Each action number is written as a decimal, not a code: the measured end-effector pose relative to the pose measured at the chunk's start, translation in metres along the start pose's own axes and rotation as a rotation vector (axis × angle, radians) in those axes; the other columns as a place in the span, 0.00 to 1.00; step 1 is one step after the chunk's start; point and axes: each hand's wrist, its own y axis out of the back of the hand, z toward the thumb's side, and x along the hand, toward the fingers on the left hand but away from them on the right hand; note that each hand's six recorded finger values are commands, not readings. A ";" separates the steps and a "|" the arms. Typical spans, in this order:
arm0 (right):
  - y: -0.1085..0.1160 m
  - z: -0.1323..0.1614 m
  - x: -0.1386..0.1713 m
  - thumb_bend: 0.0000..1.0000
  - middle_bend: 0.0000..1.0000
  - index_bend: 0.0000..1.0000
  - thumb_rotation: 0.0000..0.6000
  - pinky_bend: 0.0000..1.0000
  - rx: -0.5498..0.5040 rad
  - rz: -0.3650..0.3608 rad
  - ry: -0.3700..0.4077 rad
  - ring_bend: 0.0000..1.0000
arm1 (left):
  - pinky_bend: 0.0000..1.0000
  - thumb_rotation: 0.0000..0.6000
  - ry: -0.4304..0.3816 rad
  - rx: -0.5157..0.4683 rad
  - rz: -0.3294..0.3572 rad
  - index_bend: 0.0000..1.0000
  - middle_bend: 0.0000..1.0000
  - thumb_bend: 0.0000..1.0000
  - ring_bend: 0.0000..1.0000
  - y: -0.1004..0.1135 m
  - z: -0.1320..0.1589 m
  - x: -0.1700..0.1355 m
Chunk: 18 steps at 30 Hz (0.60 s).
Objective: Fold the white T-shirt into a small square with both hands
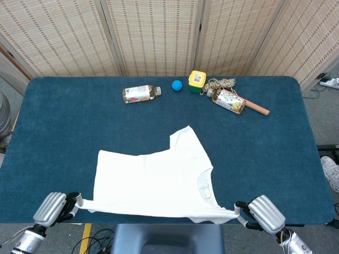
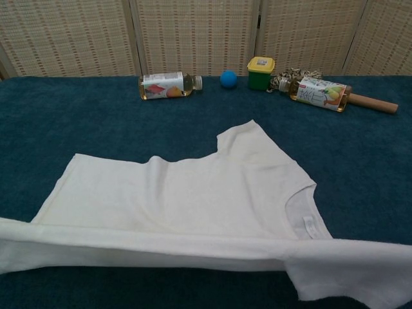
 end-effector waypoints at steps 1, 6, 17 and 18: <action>0.000 -0.001 -0.002 0.57 0.97 0.82 1.00 1.00 0.003 -0.002 -0.005 0.97 | 0.98 1.00 -0.002 0.007 -0.002 0.65 0.93 0.55 0.86 0.001 0.000 0.005; -0.002 -0.004 -0.019 0.59 0.97 0.82 1.00 1.00 0.014 -0.019 -0.033 0.97 | 0.98 1.00 -0.006 0.036 -0.013 0.65 0.93 0.55 0.86 0.003 0.002 0.033; 0.001 -0.005 -0.066 0.59 0.97 0.82 1.00 1.00 0.062 -0.072 -0.047 0.97 | 0.98 1.00 0.025 0.066 -0.048 0.65 0.93 0.55 0.86 -0.002 0.002 0.090; 0.001 -0.005 -0.071 0.59 0.97 0.82 1.00 1.00 0.068 -0.079 -0.044 0.97 | 0.98 1.00 0.028 0.069 -0.049 0.65 0.93 0.55 0.86 -0.002 0.002 0.094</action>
